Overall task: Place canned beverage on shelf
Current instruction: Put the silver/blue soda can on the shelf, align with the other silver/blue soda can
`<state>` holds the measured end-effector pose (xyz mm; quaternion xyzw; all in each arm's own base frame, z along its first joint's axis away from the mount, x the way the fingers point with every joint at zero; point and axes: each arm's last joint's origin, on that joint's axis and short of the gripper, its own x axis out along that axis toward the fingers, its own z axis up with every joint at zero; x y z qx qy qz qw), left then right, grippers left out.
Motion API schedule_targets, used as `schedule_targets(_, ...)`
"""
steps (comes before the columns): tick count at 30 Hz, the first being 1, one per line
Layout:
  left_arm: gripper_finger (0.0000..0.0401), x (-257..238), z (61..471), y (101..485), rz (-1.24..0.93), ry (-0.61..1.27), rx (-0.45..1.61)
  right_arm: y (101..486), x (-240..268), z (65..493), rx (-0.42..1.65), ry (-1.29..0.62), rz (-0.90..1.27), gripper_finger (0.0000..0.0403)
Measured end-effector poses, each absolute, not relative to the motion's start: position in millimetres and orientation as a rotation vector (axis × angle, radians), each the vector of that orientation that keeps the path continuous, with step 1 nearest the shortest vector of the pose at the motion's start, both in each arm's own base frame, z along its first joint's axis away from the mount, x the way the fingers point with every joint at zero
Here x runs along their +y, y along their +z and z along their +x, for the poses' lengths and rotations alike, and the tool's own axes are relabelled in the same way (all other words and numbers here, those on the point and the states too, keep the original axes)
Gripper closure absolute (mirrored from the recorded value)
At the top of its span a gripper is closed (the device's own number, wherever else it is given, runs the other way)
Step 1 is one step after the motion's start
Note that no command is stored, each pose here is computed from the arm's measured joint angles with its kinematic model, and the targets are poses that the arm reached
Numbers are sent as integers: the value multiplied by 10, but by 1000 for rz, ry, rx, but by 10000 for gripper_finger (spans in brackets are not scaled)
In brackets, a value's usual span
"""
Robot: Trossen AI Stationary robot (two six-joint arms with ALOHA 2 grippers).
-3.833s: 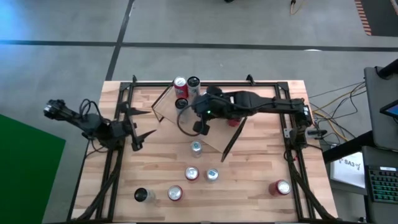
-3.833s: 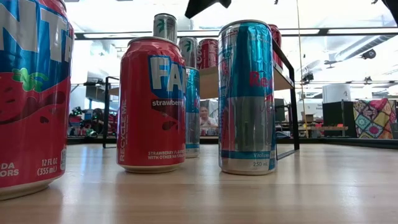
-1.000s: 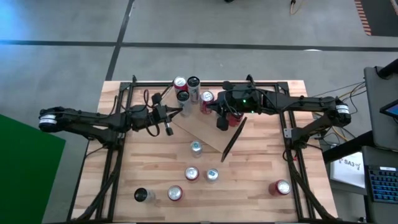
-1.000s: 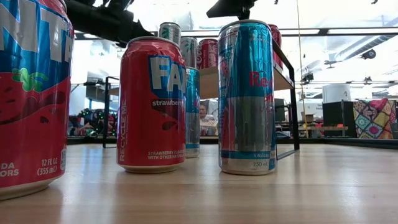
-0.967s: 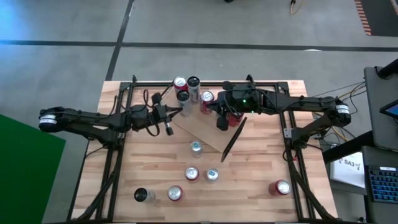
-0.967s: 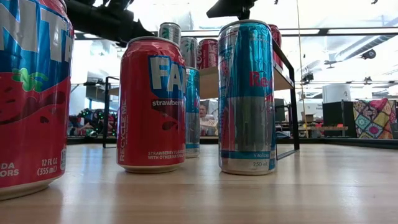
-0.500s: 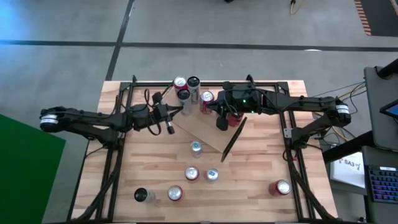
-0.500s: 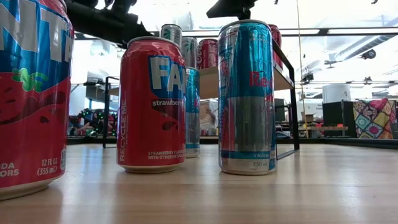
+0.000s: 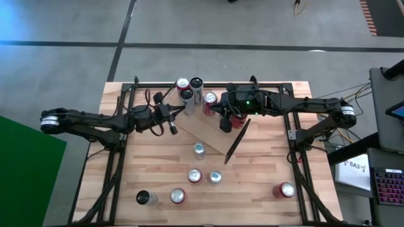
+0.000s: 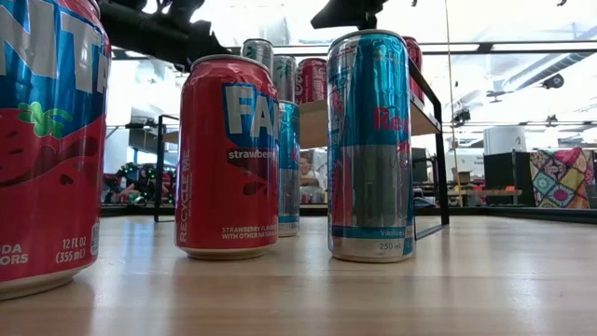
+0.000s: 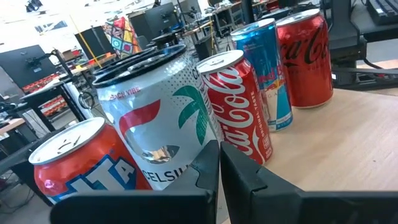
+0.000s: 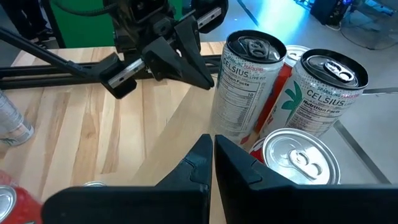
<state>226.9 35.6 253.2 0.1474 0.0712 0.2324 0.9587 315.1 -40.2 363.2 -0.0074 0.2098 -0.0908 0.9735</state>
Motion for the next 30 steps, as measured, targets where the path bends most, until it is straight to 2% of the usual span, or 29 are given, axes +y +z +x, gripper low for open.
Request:
schedule_targets(12,401,182,2109,2667,275,402,110,3649,-358,3132,419,-180,21,394)
schedule_targets(21,401,-37,1939,2804,268,299,46,3760,-341,3108,373,-208,151,394)
schedule_targets(30,401,-232,1904,2809,300,196,38,3890,-51,3126,335,-130,238,394)
